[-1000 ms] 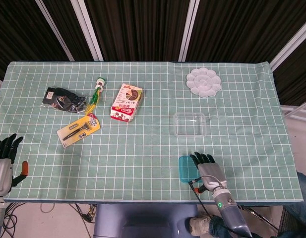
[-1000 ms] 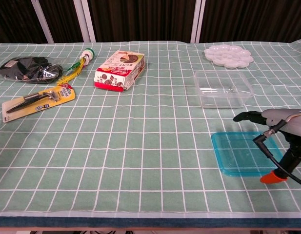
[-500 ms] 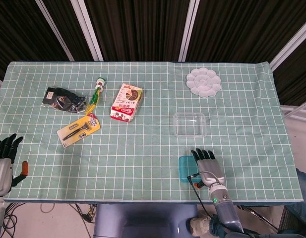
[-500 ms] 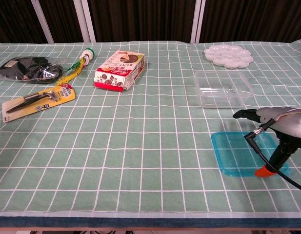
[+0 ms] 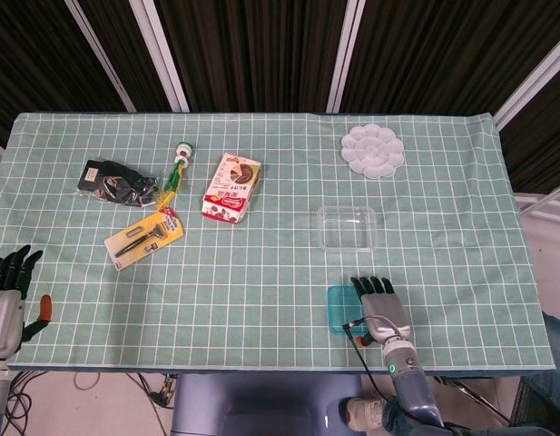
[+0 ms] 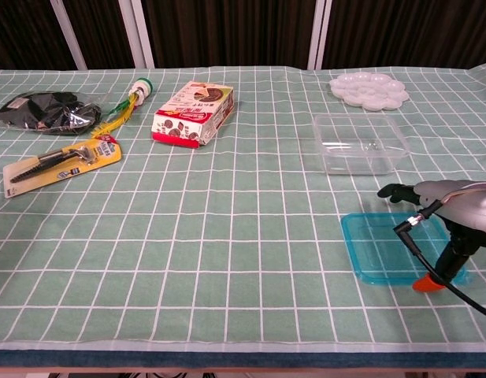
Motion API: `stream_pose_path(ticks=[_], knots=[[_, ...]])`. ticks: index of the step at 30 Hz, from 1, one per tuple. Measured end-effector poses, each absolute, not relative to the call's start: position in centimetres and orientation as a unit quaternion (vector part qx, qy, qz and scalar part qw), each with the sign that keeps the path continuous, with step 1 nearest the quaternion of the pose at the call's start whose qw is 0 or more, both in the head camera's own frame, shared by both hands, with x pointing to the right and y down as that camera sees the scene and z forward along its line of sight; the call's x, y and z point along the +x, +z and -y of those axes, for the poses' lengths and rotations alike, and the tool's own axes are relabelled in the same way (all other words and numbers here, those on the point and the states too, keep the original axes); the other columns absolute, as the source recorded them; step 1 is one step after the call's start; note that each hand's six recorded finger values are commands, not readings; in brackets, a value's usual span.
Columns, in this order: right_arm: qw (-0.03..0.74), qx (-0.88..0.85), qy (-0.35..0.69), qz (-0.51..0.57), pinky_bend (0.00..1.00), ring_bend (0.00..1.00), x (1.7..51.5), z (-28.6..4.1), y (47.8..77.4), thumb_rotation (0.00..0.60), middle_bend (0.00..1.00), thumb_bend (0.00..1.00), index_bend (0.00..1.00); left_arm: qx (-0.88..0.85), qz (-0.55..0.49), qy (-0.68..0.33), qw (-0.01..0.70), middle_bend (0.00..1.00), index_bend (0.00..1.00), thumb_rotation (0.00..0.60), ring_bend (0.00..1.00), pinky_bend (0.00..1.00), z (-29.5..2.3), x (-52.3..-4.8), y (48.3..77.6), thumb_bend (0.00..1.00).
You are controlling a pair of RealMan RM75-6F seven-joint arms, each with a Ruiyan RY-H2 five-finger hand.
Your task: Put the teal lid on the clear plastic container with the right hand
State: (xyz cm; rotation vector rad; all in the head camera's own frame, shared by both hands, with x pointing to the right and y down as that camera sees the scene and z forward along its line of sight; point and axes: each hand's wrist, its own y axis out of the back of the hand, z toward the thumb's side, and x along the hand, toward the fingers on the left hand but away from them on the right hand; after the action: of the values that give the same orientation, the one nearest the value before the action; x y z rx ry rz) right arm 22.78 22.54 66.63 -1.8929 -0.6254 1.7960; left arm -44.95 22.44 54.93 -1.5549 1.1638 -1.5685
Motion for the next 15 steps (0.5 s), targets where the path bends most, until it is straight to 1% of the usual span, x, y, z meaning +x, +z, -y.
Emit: stream_pose_path(ticks=[15], knots=[[0.234,-0.686,0.65,0.229,0.0,0.0,22.78,-22.59,66.8,0.6,0.15,0.16,0.0,-0.589,-0.441,-0.599,0.317,0.0,0.08,0.6,0.0,0.0,-22.4,-45.04,54.96,0.54]])
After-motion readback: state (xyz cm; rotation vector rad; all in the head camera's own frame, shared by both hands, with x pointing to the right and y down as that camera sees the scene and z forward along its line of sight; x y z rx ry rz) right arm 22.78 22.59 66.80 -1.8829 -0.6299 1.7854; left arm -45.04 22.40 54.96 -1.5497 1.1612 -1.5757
